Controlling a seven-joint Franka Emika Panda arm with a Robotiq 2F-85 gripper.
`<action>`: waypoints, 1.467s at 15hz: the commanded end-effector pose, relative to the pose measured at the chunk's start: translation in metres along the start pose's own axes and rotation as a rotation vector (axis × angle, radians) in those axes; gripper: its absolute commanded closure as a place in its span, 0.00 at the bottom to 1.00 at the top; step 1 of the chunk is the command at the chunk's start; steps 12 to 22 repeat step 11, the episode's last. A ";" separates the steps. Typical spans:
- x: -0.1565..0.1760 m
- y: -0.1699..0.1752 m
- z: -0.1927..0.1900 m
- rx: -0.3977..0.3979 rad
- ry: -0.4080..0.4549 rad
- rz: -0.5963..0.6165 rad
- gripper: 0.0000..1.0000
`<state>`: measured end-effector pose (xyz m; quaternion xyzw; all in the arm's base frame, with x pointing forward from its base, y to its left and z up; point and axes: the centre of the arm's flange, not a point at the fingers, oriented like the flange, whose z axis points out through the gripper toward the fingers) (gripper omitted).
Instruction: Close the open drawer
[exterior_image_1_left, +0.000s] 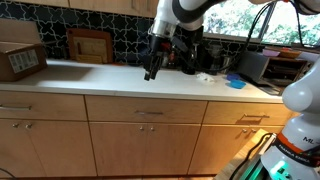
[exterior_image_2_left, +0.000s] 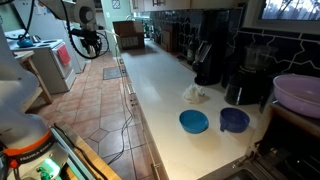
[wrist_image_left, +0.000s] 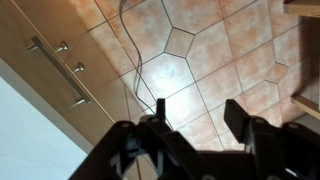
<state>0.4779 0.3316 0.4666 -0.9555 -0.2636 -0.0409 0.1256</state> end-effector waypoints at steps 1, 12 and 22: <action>-0.043 -0.010 -0.073 0.061 0.080 0.052 0.06; 0.012 0.011 -0.164 -0.170 0.175 0.127 0.00; 0.012 0.011 -0.164 -0.170 0.175 0.127 0.00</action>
